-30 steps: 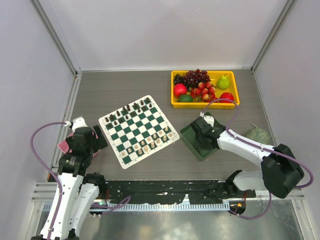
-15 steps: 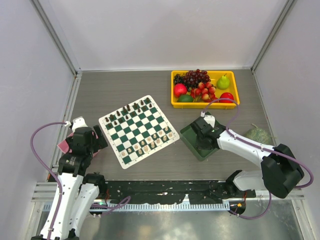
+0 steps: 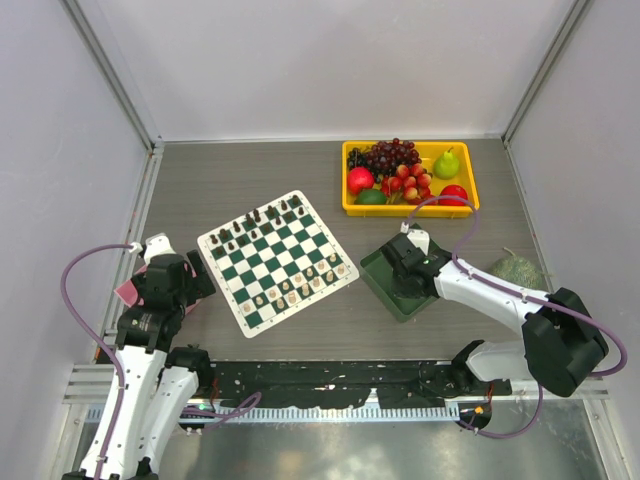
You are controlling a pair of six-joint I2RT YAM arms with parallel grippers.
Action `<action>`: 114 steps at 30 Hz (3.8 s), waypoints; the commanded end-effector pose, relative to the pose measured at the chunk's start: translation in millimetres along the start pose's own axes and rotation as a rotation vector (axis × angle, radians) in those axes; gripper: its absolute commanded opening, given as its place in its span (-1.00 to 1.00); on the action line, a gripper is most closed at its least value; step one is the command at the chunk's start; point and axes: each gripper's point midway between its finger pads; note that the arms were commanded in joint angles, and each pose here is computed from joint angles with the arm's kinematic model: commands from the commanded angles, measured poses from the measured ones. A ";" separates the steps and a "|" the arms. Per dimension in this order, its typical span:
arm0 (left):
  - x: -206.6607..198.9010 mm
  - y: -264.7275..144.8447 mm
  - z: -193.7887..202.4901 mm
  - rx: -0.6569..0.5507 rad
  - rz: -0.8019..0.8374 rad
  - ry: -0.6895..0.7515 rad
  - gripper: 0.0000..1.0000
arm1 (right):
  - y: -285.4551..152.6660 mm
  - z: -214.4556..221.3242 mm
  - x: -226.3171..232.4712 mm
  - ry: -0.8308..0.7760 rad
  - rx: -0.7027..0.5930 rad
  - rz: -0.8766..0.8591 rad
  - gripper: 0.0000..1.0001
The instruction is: Set up the chess pieces on the board
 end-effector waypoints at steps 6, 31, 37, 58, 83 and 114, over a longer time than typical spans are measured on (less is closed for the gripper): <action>-3.6 -1.0 -13.0 -0.044 0.018 -0.010 0.98 | -14.1 -22.9 12.6 -0.037 -0.086 -0.055 -0.77; -4.0 -1.8 -13.8 -0.051 0.023 -0.011 0.98 | -134.2 -62.4 95.8 -0.163 -0.265 -0.493 -0.86; -3.0 -2.5 -15.1 -0.059 0.020 -0.014 0.98 | -161.8 -41.2 161.1 -0.274 -0.234 -0.637 -0.87; 5.1 -7.1 -18.6 -0.096 -0.011 -0.032 0.98 | -137.7 87.3 315.0 -0.731 -0.023 -0.599 -0.85; 9.4 -10.5 -21.4 -0.124 -0.025 -0.046 0.98 | -76.8 102.4 329.9 -0.758 -0.020 -0.490 -0.83; 9.0 -9.2 -20.5 -0.116 -0.027 -0.046 0.98 | -52.5 105.5 335.2 -0.736 0.022 -0.493 -0.80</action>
Point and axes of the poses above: each gripper's point midway between its finger pads, its own y axis out along the fingers, its own x axis along the line the jaws close on, z = x × y, and after that the axes turned 7 degrees about y, right-handed
